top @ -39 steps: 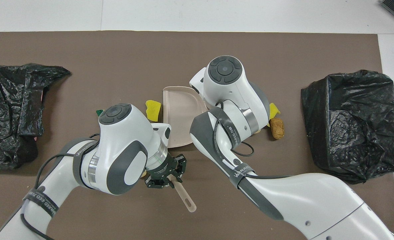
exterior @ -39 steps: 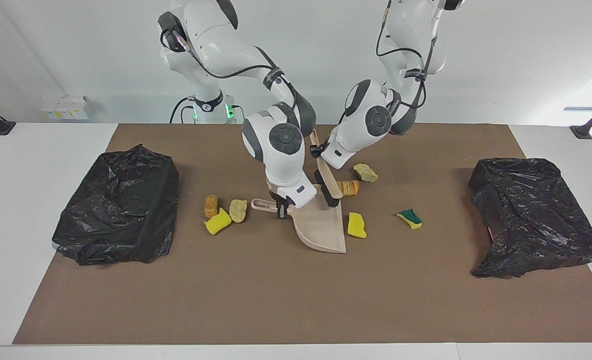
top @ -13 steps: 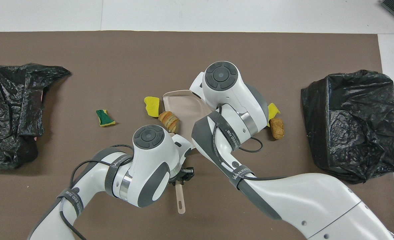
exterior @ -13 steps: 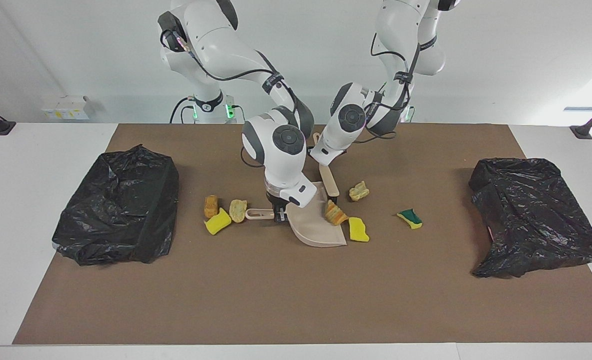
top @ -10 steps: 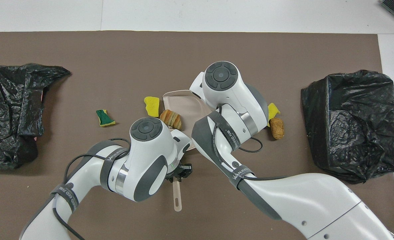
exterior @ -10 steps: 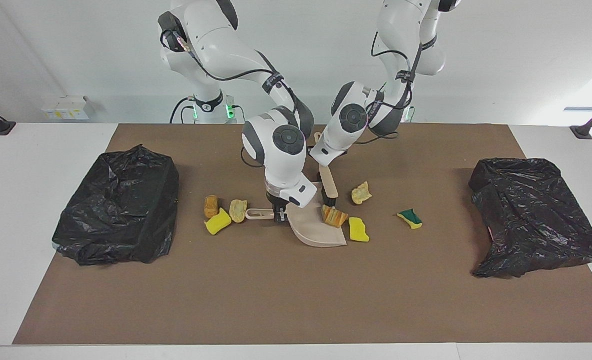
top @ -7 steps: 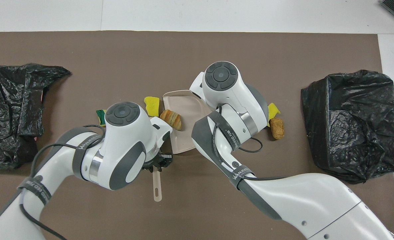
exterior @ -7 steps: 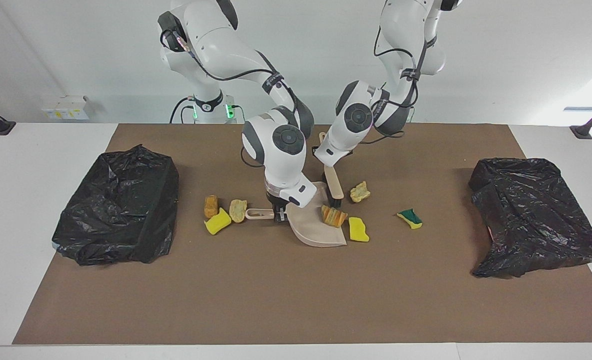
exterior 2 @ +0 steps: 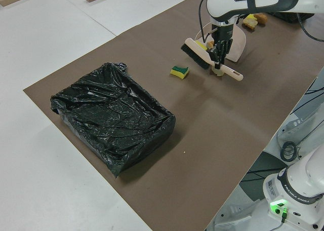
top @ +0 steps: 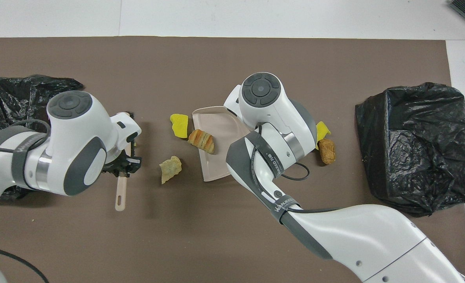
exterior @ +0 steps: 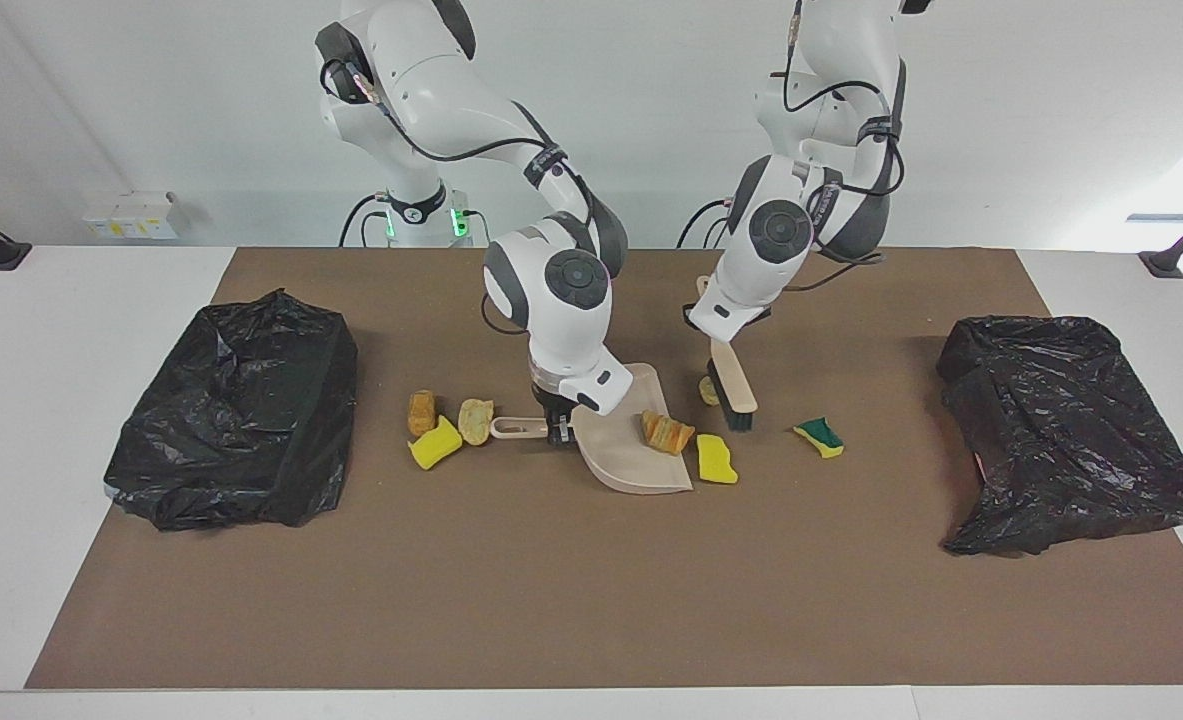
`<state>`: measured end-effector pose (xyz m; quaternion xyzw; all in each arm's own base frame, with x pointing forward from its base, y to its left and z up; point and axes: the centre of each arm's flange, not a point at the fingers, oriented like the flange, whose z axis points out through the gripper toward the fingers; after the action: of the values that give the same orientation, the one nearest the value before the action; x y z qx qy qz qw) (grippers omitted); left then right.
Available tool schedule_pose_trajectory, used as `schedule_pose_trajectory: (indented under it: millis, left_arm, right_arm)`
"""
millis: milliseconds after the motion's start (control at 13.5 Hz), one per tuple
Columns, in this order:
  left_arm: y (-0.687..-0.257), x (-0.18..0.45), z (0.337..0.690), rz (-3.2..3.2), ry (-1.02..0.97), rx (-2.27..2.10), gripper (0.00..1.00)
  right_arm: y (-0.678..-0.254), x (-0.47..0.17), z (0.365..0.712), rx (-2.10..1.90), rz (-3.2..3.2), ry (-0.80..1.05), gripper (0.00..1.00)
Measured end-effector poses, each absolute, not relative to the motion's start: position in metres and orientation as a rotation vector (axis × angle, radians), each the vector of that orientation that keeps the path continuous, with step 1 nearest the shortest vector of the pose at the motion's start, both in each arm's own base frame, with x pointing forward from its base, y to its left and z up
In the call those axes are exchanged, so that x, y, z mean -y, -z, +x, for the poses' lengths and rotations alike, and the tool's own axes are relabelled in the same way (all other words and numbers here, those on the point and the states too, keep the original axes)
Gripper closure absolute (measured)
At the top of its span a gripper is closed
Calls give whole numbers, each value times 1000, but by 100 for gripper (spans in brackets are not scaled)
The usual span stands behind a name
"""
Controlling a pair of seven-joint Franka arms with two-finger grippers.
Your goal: Sweep and dump trash in bin
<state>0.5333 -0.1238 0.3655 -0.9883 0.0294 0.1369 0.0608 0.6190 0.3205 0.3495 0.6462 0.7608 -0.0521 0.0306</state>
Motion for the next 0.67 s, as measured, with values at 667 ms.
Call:
schedule_pose_trajectory:
  millis: [667]
  left_arm:
    - [-324,152,510,-2948,-599,-187,74]
  right_arm:
    - [-349,-321,618,-2321,2018,161,68]
